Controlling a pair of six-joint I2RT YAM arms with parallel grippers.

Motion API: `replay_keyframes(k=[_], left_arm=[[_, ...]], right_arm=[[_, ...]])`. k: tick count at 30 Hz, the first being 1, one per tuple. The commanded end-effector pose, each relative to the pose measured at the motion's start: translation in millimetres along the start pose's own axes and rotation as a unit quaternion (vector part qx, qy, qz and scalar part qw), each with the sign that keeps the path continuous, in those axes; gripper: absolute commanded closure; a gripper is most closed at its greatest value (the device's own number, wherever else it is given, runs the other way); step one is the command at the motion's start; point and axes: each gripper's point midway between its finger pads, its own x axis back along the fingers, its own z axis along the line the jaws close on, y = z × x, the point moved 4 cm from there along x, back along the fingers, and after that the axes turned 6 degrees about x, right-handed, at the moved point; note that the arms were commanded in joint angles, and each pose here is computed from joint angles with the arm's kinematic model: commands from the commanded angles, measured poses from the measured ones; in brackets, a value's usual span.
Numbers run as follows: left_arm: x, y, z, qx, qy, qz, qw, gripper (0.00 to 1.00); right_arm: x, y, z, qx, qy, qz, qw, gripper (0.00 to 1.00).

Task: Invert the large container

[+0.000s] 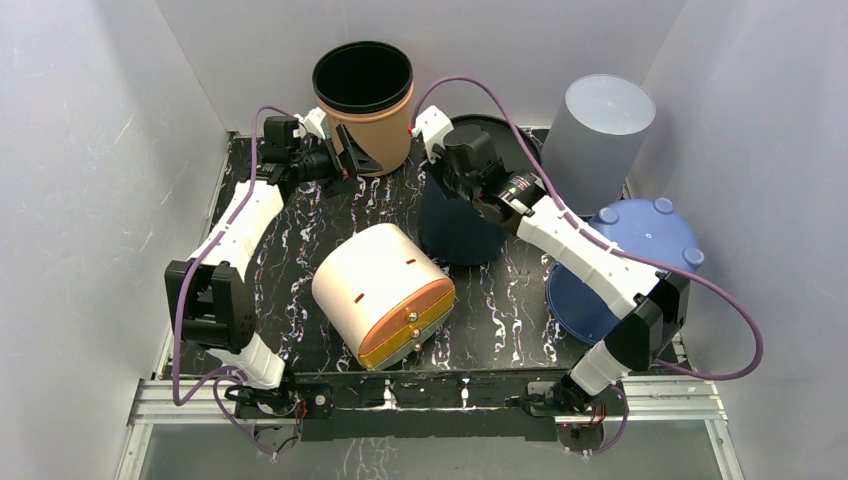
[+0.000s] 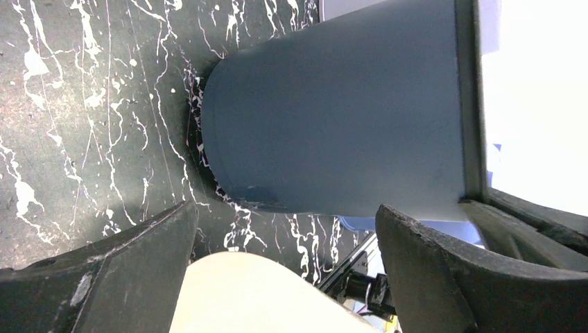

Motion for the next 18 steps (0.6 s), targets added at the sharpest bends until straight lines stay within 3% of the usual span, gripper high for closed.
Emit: replay_keyframes(k=[1, 3, 5, 9, 13, 18], left_arm=[[13, 1, -14, -0.009, -0.015, -0.025, 1.0, 0.02], [12, 1, -13, -0.009, -0.011, -0.024, 1.0, 0.02], [13, 2, -13, -0.011, -0.009, -0.023, 1.0, 0.02], [17, 5, -16, -0.02, -0.002, -0.03, 0.999, 0.02], [29, 12, -26, -0.04, 0.005, -0.048, 0.998, 0.02], [51, 21, -42, -0.073, 0.015, -0.078, 0.994, 0.02]], right_arm=[[-3, 23, -34, 0.022, -0.079, -0.053, 0.995, 0.9], [-5, 28, -35, 0.013, -0.077, -0.052, 0.996, 0.81], [-1, 36, -35, 0.002, -0.07, -0.058, 0.996, 0.58], [19, 51, -28, -0.025, -0.021, -0.071, 0.997, 0.28], [60, 54, -24, -0.087, 0.012, -0.083, 0.993, 0.21], [91, 8, 0, -0.142, 0.062, -0.029, 0.988, 0.2]])
